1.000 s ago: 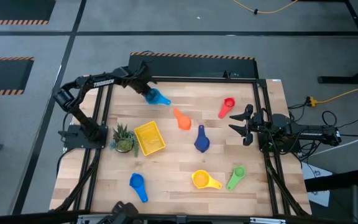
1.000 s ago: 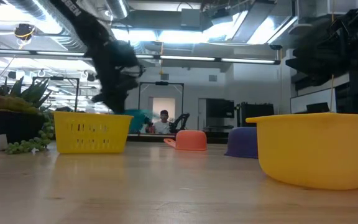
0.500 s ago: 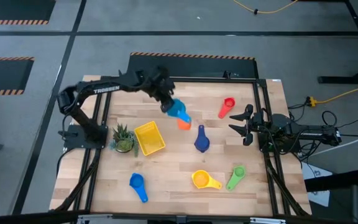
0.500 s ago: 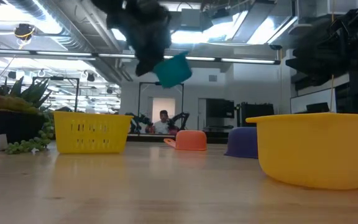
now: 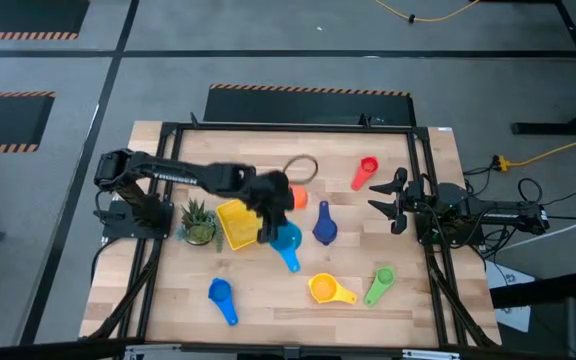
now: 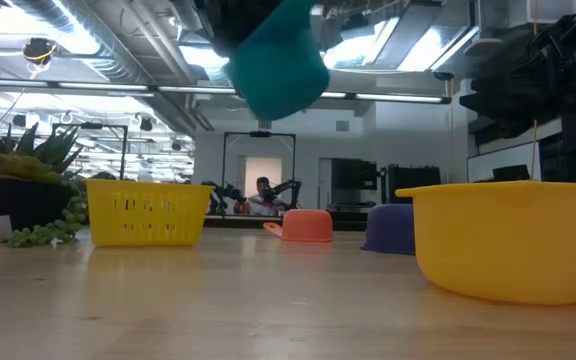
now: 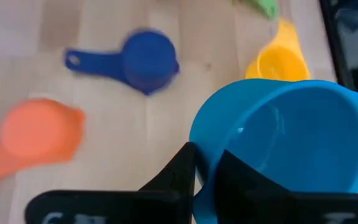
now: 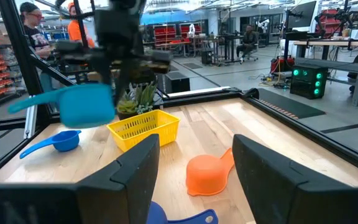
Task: Nest measuring cups in basket
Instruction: Move the light blue measuring cup to the center of the table
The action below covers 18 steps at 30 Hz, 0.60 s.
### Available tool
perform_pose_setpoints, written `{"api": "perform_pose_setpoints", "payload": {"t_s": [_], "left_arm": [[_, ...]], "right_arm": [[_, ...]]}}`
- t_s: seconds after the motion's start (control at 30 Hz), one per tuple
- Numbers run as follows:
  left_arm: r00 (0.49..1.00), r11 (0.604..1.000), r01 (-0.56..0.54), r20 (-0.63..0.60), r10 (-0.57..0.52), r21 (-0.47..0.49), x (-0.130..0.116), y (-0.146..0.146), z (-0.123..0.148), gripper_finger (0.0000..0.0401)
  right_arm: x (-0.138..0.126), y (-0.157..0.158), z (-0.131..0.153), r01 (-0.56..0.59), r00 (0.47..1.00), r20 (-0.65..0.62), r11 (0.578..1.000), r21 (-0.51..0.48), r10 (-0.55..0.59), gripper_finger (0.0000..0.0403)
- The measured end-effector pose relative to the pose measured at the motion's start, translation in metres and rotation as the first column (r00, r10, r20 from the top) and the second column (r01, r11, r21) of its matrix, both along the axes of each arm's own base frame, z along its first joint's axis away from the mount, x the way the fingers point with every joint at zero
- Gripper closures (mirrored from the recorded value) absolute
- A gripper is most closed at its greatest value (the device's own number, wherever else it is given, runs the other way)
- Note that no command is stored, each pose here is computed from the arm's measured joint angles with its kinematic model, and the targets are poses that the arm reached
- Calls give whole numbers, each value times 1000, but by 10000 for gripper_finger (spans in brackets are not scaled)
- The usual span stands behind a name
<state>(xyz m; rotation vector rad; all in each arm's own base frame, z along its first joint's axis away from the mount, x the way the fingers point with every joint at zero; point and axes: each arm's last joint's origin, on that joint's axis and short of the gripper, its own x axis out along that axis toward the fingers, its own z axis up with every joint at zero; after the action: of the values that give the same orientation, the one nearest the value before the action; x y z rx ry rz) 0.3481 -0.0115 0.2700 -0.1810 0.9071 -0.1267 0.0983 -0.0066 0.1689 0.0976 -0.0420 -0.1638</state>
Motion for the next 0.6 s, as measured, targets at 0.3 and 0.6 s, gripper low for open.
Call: {"api": "perform_pose_setpoints", "payload": {"t_s": [0.3,0.6], "left_arm": [[997,996,54,-57,-51,66,17,-35,-34,373],[988,996,49,-148,-36,80,33,-34,-74,363]], "right_arm": [[0,0,0,0,1000,-5,1000,1,0,194],[1,0,-1,-1,1000,-14,1000,5,1,194]]}}
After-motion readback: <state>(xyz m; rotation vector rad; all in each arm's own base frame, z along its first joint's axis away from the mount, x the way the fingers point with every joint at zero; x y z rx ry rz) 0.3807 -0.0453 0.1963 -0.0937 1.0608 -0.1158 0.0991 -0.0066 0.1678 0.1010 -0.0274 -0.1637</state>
